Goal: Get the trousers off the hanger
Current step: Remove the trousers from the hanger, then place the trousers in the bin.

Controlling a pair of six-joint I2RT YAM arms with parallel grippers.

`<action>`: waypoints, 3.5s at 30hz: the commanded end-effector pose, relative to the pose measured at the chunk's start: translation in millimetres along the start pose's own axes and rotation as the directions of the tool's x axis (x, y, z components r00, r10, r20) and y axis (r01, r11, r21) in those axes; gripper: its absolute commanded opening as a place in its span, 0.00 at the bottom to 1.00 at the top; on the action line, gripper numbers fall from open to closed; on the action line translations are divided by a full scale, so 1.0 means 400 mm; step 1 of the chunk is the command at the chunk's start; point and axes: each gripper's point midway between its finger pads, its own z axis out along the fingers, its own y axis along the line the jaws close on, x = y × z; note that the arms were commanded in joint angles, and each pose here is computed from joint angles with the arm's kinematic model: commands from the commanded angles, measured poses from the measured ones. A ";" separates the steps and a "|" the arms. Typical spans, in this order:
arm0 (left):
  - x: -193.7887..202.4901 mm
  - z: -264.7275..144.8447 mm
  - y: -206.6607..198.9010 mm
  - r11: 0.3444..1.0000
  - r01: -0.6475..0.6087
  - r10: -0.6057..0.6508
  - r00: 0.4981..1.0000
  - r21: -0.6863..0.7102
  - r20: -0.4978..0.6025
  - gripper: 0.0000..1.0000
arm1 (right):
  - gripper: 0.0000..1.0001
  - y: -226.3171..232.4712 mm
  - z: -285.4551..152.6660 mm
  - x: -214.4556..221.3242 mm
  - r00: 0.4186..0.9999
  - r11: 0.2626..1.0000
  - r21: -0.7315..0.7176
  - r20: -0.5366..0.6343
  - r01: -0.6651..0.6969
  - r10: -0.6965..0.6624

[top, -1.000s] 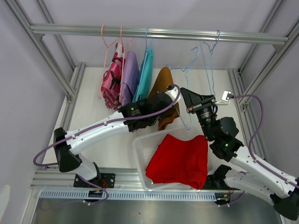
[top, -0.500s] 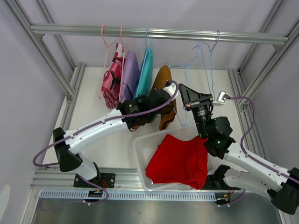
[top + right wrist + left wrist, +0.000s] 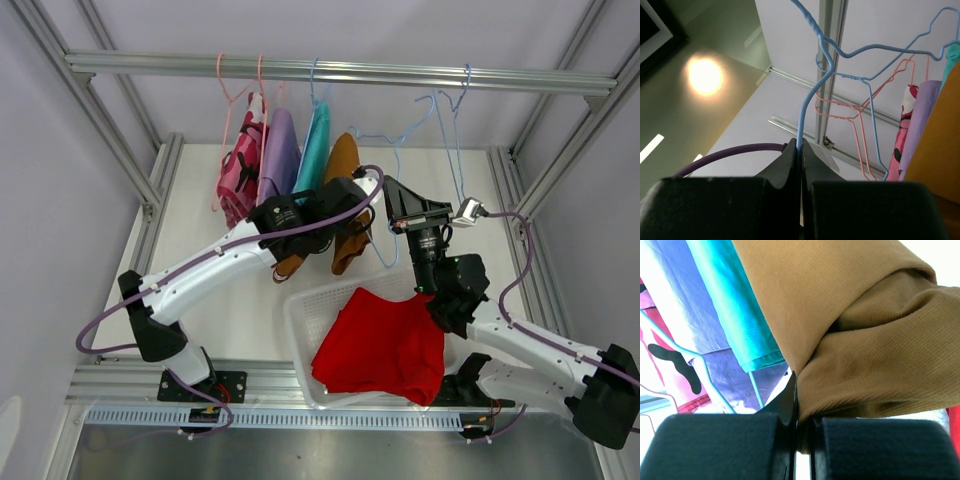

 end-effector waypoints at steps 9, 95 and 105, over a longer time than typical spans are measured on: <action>-0.603 -0.696 0.344 0.702 0.421 -0.638 0.012 0.575 0.770 0.01 | 0.00 -0.874 -0.511 0.061 0.550 0.244 0.493 -0.753 0.835 -0.360; 0.031 -0.551 0.111 0.609 0.385 -0.791 0.356 0.693 0.497 0.01 | 0.00 -0.542 -0.277 -0.141 0.486 0.263 0.411 -0.682 0.873 -0.547; 0.061 -0.316 -0.180 0.555 0.403 -0.779 0.558 0.728 0.286 0.01 | 0.00 -0.509 -0.265 -0.157 0.503 0.294 0.408 -0.664 0.864 -0.553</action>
